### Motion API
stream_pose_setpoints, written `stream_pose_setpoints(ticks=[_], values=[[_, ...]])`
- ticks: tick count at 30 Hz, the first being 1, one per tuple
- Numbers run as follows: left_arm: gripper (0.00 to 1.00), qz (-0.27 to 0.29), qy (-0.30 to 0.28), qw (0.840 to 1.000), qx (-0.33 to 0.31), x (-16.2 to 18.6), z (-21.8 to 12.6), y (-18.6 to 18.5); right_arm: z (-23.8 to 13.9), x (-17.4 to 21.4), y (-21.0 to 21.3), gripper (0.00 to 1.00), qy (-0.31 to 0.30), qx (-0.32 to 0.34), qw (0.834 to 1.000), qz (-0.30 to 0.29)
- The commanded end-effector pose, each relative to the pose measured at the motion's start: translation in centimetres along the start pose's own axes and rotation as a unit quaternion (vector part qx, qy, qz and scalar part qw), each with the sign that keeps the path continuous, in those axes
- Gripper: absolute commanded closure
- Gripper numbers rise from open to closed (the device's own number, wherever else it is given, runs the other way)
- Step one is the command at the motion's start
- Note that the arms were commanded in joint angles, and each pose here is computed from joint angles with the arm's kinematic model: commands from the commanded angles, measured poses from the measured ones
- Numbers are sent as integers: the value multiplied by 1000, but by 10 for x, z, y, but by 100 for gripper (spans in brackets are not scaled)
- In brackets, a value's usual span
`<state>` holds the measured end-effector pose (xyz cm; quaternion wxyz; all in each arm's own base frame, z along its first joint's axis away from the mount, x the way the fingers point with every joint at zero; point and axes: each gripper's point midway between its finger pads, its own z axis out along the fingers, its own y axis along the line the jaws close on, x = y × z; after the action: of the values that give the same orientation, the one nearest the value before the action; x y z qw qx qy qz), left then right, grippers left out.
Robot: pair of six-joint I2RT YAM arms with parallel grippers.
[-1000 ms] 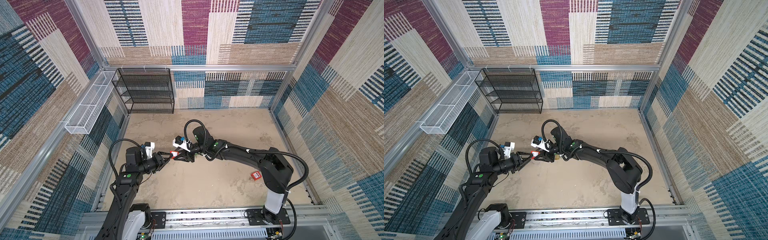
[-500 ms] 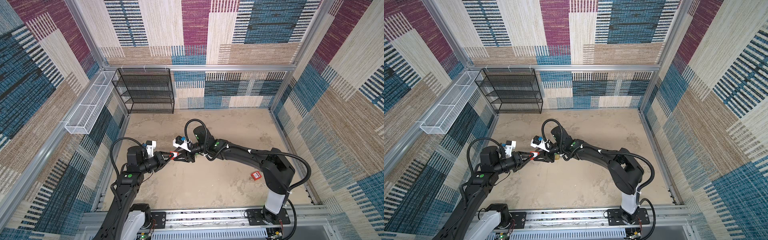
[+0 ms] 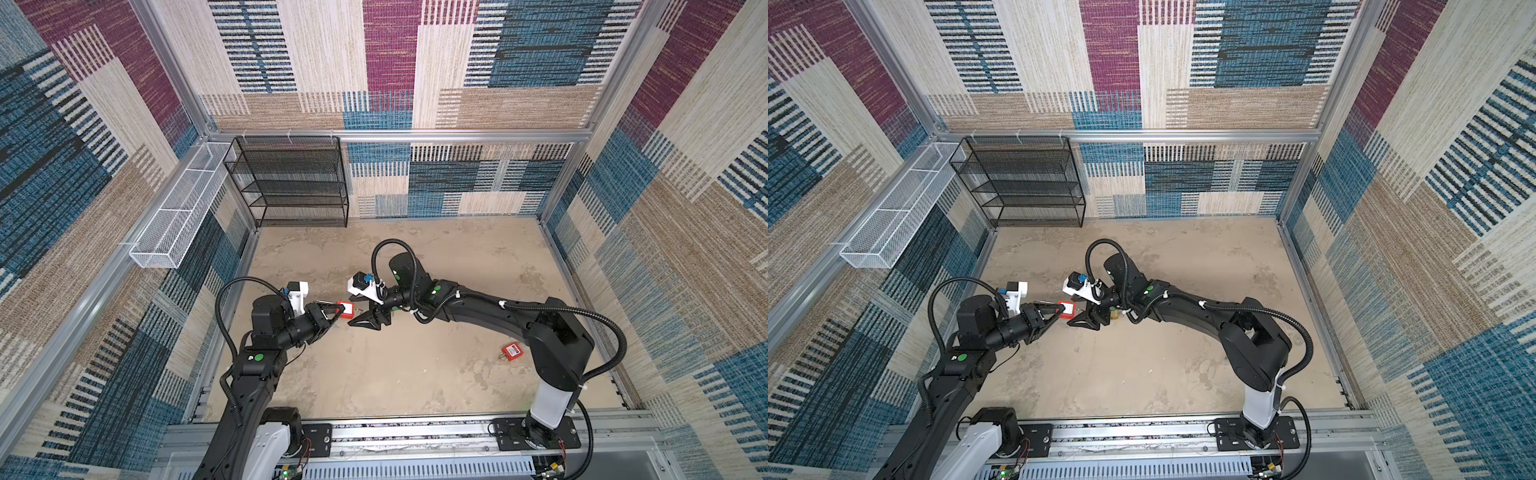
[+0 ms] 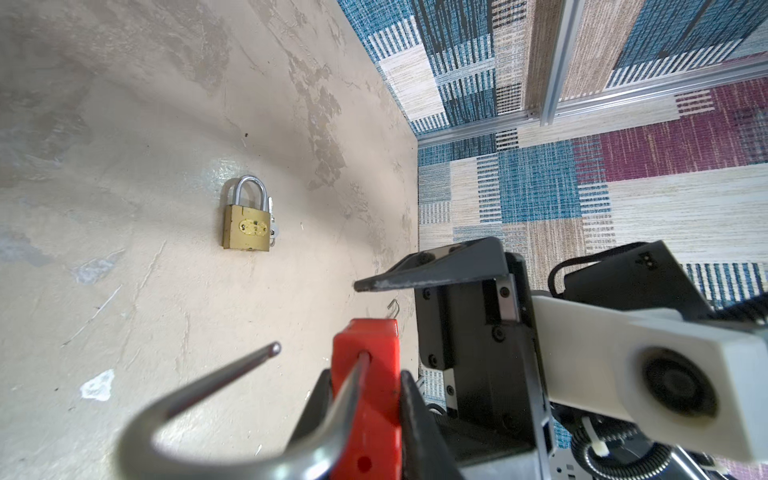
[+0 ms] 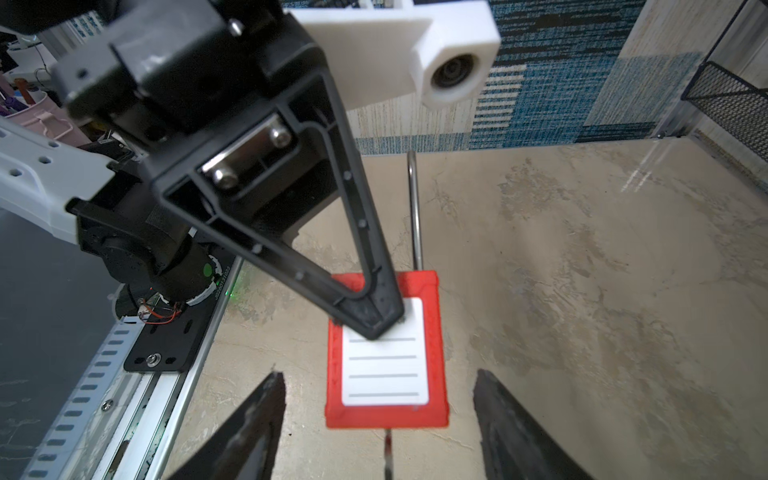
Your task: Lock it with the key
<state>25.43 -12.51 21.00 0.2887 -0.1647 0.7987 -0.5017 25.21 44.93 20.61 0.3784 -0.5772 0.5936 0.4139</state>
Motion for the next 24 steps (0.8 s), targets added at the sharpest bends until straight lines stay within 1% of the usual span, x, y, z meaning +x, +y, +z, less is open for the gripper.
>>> stream_pose_setpoints(ticks=[1, 3, 5, 9, 11, 14, 16, 17, 22, 24], values=[[83, 55, -15, 997, 43, -9, -1, -22, -19, -27, -12, 26, -56, 23, 998, 23], [83, 73, -18, 995, 68, -11, -2, -32, -40, -40, -14, 26, -96, 24, 994, 43], [83, 111, -21, 988, 107, -12, -4, -48, -67, -56, -16, 25, -145, 31, 987, 56], [83, 169, -38, 974, 146, -19, -9, -72, -102, -77, -17, 24, -190, 37, 978, 82], [85, 207, -52, 962, 171, -23, -14, -88, -116, -88, -24, 23, -201, 52, 971, 117], [87, 251, -81, 942, 206, -28, -23, -109, -132, -97, -32, 23, -218, 64, 960, 163], [87, 270, -93, 931, 228, -31, -28, -122, -138, -103, -30, 23, -233, 56, 955, 178], [87, 282, -102, 922, 244, -32, -32, -130, -141, -106, -27, 22, -241, 48, 952, 184], [87, 298, -120, 900, 294, -35, -44, -155, -144, -117, -21, 23, -266, 6, 935, 232], [87, 302, -127, 893, 309, -36, -49, -163, -144, -121, -19, 23, -271, -9, 932, 243]])
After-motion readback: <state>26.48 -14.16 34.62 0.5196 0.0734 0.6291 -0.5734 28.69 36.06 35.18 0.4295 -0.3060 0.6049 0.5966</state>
